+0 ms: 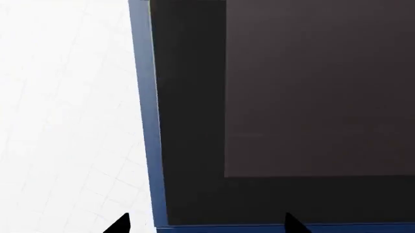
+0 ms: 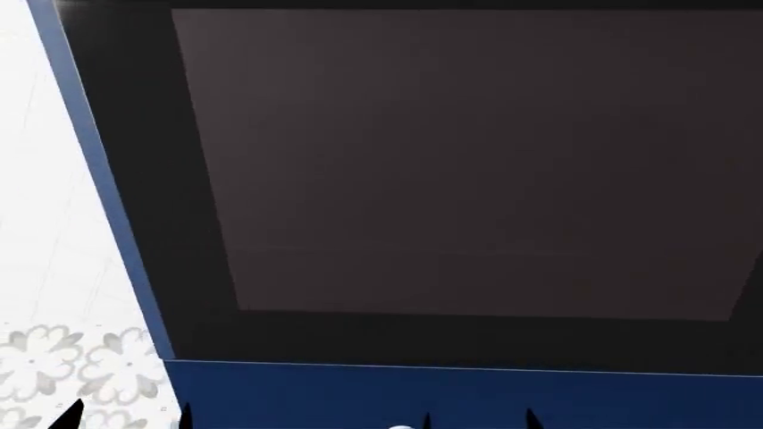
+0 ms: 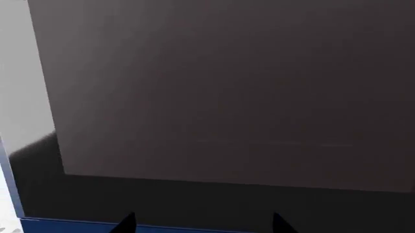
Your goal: Close the microwave door
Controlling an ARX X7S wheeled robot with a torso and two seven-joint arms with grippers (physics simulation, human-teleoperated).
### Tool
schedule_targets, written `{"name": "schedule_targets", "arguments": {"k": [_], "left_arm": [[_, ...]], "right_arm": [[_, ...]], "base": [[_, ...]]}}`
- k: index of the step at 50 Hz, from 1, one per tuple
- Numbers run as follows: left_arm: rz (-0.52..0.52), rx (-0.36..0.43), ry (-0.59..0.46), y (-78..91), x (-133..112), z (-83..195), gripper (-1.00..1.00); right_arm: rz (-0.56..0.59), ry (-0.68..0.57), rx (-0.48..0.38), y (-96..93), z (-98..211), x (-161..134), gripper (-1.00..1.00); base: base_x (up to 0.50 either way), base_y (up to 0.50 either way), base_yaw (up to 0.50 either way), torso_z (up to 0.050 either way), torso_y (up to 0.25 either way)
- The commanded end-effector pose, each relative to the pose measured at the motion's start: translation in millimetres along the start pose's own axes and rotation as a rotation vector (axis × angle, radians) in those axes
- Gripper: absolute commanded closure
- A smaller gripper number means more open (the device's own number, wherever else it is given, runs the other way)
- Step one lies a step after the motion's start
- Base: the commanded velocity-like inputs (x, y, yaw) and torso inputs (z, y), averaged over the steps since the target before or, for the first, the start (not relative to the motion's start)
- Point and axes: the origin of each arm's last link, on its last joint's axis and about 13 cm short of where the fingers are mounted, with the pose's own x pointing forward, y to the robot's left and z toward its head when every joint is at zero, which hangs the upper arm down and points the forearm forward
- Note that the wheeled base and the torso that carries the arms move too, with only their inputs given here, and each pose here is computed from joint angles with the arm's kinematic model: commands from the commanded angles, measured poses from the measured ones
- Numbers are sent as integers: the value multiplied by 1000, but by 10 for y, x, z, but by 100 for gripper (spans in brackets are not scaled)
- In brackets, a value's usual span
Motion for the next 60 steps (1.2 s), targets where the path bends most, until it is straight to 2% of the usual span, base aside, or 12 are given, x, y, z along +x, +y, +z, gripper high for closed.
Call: {"name": "schedule_targets", "arguments": {"k": [1, 45, 48, 51, 60], "left_arm": [[-1, 1, -1, -2, -2, 1, -100], [1, 6, -5, -3, -6, 5, -100], [0, 9, -6, -7, -8, 9, -100], [1, 10, -7, -9, -9, 14, -100], [2, 9, -7, -10, -4, 14, -100]], "right_arm": [[0, 0, 0, 0, 0, 0, -100], [-11, 0, 1, -6, -2, -2, -100], [-29, 18, -7, -10, -19, 13, -100], [-71, 54, -56, -4, -30, 39, -100], [-89, 64, -66, -13, -34, 49, -100]], "base": [[-1, 500, 0, 0, 0], [-1, 500, 0, 0, 0], [0, 0, 0, 0, 0], [0, 0, 0, 0, 0], [0, 0, 0, 0, 0]]}}
